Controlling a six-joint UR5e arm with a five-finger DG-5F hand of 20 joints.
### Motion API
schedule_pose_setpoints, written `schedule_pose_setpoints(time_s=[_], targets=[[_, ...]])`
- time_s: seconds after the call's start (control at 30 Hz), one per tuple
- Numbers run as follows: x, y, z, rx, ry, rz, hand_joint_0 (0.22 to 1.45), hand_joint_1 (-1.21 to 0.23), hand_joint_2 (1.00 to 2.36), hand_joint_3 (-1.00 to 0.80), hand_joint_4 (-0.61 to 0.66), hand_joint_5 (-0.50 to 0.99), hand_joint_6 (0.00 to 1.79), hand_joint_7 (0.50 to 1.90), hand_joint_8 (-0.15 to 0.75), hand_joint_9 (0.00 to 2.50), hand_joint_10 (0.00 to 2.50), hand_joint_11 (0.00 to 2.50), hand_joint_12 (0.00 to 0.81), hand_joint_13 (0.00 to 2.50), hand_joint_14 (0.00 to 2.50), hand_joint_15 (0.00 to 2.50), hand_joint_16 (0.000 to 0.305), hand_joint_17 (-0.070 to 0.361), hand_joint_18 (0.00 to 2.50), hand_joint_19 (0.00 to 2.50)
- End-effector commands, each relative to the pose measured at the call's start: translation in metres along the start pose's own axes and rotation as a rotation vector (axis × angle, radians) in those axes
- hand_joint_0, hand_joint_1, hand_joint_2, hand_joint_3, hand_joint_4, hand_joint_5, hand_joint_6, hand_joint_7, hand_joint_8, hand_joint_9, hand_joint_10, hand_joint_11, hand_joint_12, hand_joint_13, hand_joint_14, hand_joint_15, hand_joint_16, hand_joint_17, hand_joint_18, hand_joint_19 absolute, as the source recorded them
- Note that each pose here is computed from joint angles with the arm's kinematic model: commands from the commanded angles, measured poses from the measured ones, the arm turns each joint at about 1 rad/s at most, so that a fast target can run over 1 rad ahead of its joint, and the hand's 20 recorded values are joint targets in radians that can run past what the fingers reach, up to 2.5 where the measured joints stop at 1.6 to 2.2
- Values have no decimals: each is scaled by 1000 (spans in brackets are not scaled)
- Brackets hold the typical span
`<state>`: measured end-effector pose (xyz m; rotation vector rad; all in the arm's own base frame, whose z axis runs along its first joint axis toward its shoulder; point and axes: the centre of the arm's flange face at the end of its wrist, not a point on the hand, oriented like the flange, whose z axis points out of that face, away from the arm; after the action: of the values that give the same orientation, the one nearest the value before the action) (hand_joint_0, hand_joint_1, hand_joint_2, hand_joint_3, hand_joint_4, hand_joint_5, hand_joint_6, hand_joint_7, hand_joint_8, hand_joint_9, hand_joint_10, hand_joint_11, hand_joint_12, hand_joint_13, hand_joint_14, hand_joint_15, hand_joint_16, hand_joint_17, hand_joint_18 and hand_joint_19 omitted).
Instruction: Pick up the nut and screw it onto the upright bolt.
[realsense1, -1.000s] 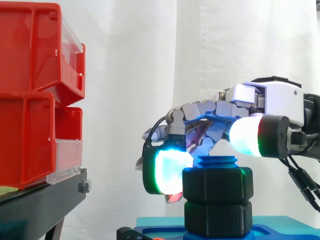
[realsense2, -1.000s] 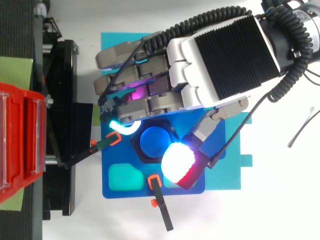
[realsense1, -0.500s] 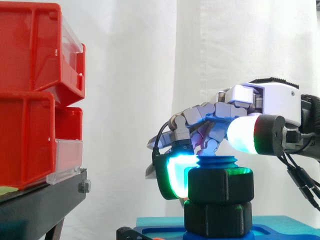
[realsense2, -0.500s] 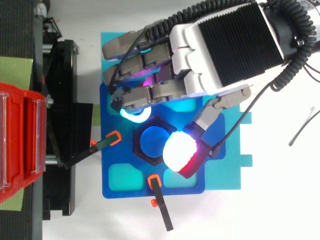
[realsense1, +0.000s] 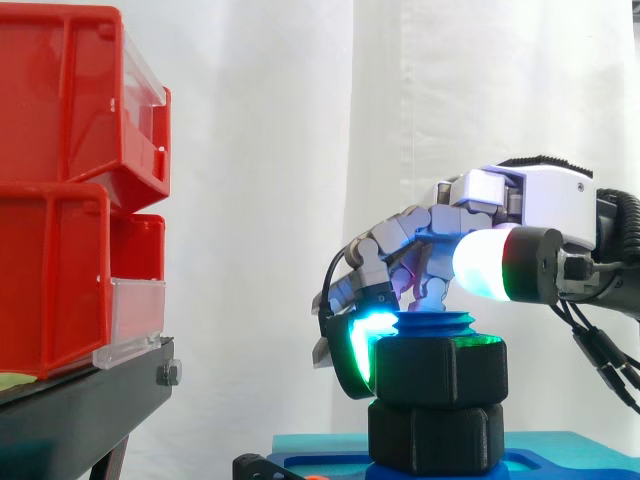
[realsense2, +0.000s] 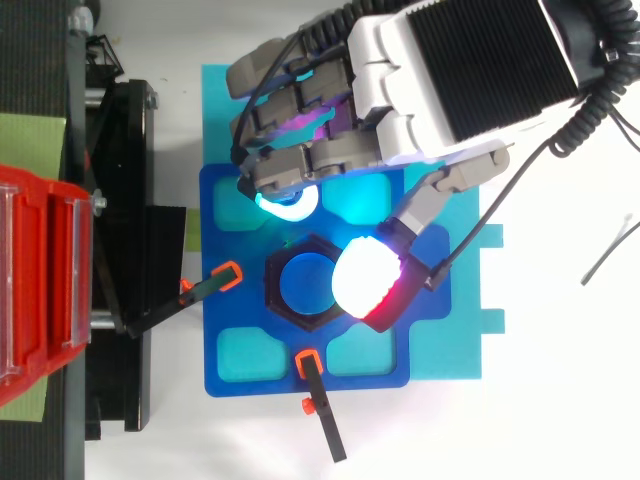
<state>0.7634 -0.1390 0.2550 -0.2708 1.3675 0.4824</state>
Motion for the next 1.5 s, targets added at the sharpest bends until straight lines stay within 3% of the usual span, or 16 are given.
schedule_pose_setpoints(time_s=[0.0, 0.27, 0.4, 0.6, 0.77, 1.03, 1.17, 1.33, 1.47], targets=[[-7, -2, 2, -10, -11, -8, 542, -179, 1000, -500, 152, 62, 504, 1406, 261, 1348, 0, 3, 198, 841, 0, 0, 21, 48, 607, 140], [-26, -4, 13, -24, -40, -28, 537, -152, 1000, -500, 205, -16, 505, 1139, 246, 1143, 0, 0, 220, 729, 0, 0, 24, 53, 499, 100], [-26, -1, 17, -29, -47, -32, 533, -152, 1000, -500, 255, -50, 504, 935, 231, 1032, 0, 0, 230, 661, 0, 0, 26, 58, 440, 90], [-26, 5, 23, -30, -62, -40, 528, -147, 1000, -500, 236, -70, 503, 809, 226, 966, 0, 0, 236, 620, 0, 0, 28, 62, 399, 87], [-22, 11, 28, -22, -58, -33, 527, -144, 1000, -500, 231, -72, 503, 782, 224, 957, 0, 0, 236, 603, 0, 0, 28, 64, 385, 93], [2, 24, 28, -15, -35, -17, 522, -130, 1000, -500, 226, -84, 502, 728, 211, 887, 0, 0, 251, 555, 0, 0, 30, 67, 329, 73], [11, 27, 26, -6, -39, -13, 521, -121, 1000, -500, 237, -75, 503, 791, 218, 874, 0, 0, 256, 539, 0, 0, 30, 68, 317, 78], [10, 27, 26, -7, -41, -14, 520, -119, 1000, -500, 249, -66, 504, 861, 225, 875, 0, 0, 258, 540, 0, 0, 30, 68, 316, 81], [13, 30, 26, -8, -24, -7, 521, -120, 1000, -500, 267, -55, 504, 941, 236, 880, 0, 0, 262, 546, 0, 0, 31, 69, 321, 86]])
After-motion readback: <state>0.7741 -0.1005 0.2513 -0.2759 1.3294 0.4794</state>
